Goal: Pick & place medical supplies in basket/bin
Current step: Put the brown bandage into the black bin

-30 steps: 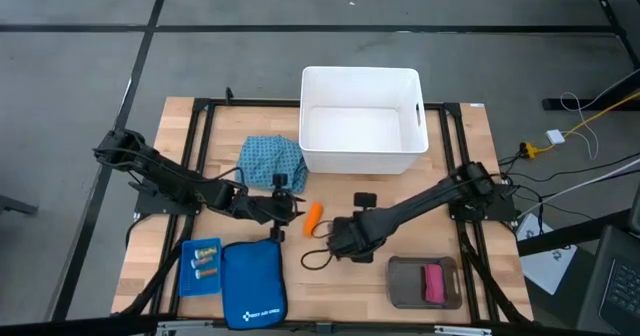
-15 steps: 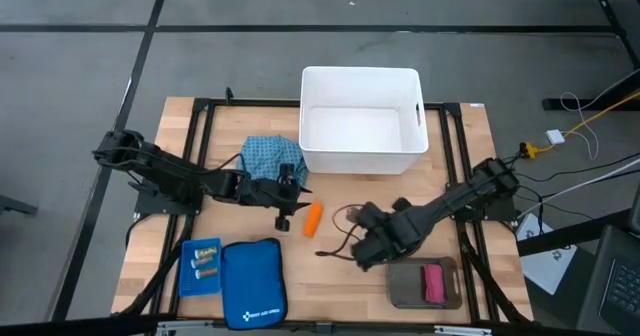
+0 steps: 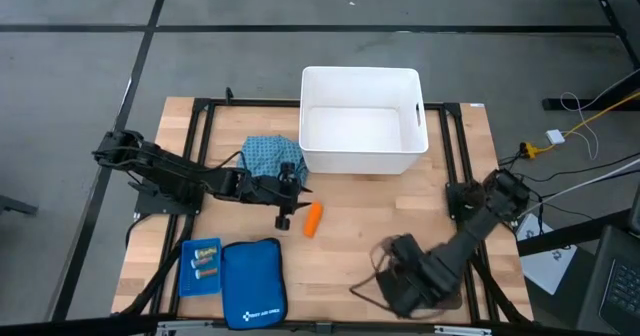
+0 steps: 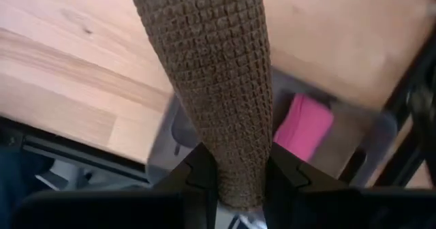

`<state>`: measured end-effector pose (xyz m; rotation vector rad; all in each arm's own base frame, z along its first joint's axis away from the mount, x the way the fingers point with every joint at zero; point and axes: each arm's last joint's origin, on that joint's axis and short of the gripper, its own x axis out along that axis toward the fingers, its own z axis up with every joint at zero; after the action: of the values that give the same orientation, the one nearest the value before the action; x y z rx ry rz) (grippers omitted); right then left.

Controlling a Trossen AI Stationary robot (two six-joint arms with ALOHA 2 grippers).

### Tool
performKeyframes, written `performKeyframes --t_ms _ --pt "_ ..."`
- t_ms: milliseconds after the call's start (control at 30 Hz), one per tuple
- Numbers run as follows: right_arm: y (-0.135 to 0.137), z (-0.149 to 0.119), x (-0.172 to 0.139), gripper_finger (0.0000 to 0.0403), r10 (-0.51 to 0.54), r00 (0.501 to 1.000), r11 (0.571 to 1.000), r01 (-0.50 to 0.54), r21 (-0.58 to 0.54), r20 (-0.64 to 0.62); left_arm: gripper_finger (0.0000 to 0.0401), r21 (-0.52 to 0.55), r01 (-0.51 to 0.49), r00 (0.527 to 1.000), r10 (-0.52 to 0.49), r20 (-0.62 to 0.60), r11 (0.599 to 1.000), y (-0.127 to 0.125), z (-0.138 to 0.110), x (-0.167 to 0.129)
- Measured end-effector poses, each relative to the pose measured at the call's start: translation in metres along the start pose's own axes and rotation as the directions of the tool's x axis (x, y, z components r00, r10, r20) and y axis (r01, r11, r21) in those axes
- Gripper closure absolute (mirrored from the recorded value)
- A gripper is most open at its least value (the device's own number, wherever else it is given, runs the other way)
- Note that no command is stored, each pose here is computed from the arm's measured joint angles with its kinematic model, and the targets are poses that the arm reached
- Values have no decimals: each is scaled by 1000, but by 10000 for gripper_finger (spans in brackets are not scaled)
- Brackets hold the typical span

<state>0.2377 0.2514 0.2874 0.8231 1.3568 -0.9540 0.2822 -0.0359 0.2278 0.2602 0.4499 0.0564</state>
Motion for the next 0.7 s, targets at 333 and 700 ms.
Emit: performKeyframes --t_ms 333,700 --pt "-17 -49 16 329 46 999 990 -46 137 9 258 -38 47 999 -47 9 998 -2 0 0" --pt "-18 -52 55 328 7 1000 990 -5 139 -20 258 -24 74 997 -74 9 997 -10 1 -2"
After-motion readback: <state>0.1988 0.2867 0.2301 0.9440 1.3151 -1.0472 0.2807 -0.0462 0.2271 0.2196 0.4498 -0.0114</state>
